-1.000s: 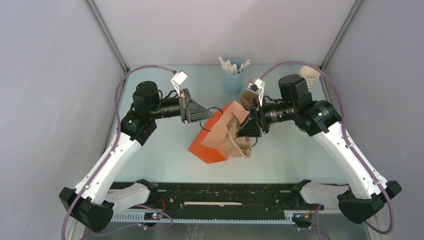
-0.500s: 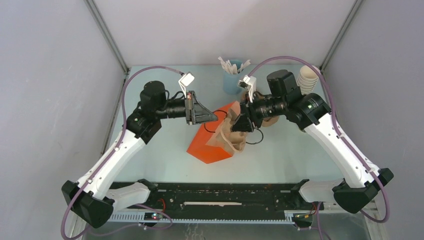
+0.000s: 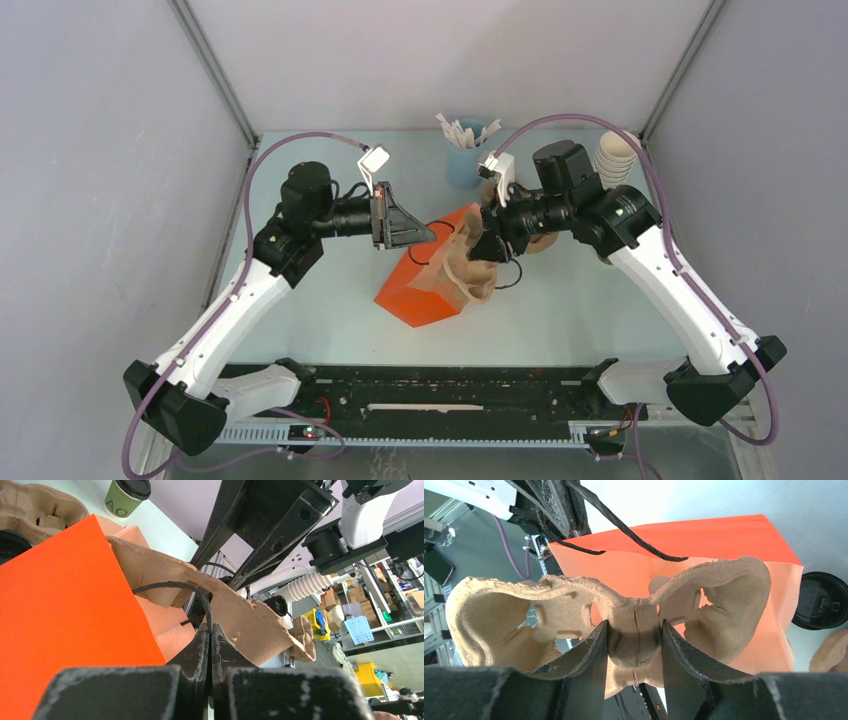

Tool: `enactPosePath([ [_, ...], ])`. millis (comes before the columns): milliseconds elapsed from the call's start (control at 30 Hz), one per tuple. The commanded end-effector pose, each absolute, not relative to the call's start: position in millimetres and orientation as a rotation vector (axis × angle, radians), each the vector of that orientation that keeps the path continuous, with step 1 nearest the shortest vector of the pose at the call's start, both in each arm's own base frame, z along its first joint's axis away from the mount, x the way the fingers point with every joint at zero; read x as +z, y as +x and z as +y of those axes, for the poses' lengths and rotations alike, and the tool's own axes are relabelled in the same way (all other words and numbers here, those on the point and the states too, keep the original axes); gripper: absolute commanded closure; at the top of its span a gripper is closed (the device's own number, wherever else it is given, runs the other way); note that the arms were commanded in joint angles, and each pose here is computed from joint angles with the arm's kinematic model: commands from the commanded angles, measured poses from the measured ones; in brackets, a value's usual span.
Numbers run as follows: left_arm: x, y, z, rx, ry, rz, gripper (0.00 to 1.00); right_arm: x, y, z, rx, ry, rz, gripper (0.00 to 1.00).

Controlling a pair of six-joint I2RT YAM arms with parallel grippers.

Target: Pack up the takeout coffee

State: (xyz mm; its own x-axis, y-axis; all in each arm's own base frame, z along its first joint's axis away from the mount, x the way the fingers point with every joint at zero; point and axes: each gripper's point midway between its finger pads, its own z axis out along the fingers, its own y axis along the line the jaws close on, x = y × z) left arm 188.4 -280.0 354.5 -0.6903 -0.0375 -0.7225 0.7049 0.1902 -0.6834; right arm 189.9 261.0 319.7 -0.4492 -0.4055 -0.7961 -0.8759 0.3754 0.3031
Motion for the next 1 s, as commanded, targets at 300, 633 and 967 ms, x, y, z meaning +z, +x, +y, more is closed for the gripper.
enactPosePath([
  [300,384.5,183.1,-280.4,-1.553,0.692,1.748,1.00,306.2,209.2,250.7,0.802,-1.171,2.015,0.66],
  [633,388.2,180.6,-279.8,-1.562,0.695,1.738,1.00,292.0,229.6,251.7,0.486,-1.136,2.034,0.67],
  [967,385.6,182.1,-280.8,-1.568,0.687,1.747,1.00,292.1,238.5,255.4,0.283,-1.179,1.977,0.67],
])
